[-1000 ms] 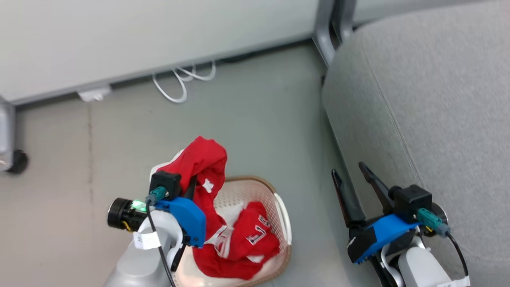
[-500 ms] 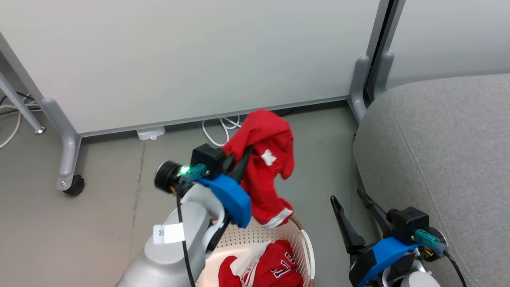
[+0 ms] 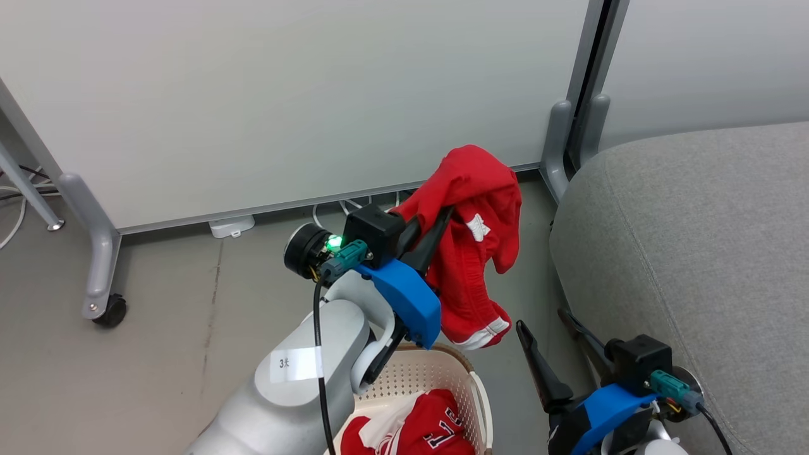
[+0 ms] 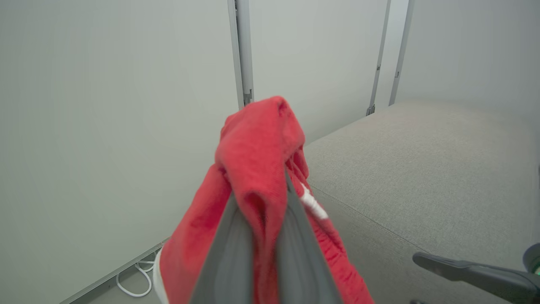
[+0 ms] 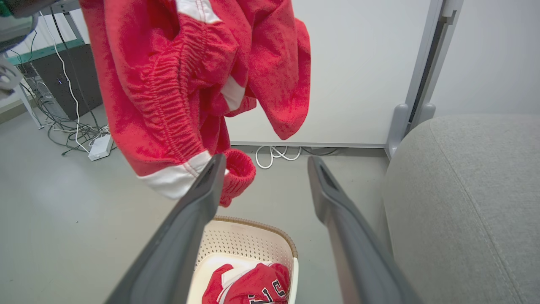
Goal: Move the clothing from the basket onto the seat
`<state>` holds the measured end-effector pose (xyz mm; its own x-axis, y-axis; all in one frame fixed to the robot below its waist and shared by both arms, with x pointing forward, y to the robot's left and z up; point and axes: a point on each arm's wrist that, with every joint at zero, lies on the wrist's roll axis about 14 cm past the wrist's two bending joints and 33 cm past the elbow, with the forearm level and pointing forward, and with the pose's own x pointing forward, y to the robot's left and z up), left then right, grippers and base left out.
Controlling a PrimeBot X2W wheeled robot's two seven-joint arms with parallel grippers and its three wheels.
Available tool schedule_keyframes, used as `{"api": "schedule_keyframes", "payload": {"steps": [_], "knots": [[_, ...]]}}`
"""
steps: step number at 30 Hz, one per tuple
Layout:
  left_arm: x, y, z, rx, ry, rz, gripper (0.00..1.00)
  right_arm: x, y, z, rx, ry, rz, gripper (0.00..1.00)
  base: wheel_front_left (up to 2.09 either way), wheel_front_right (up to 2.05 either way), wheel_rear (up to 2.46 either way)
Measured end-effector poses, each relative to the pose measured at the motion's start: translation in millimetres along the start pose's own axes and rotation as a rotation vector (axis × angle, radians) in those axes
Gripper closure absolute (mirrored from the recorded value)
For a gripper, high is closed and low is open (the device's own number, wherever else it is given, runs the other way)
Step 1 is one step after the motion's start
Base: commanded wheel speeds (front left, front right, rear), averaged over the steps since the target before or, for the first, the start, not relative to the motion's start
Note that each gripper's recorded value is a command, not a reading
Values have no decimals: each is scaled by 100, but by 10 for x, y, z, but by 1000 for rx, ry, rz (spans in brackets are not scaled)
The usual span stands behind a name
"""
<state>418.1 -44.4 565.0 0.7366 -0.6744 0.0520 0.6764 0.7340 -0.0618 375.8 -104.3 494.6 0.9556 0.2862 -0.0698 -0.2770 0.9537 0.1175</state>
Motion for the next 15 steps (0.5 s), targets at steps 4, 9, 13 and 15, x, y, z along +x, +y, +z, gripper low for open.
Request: {"api": "schedule_keyframes", "payload": {"steps": [4, 9, 13, 15], "knots": [[11, -53, -30, -3, 9, -10, 100, -23, 36, 9, -2, -3, 9, 0, 0, 0, 0], [23, -102, -56, -10, 14, -23, 100, -7, 276, 5, -7, 9, 80, 0, 0, 0, 0], [30, -145, -105, -16, 27, -35, 100, 78, 389, 47, -28, 16, 122, 0, 0, 0, 0], [35, -163, -124, -19, 32, -41, 100, 137, 441, 63, -35, 24, 143, 0, 0, 0, 0]]}}
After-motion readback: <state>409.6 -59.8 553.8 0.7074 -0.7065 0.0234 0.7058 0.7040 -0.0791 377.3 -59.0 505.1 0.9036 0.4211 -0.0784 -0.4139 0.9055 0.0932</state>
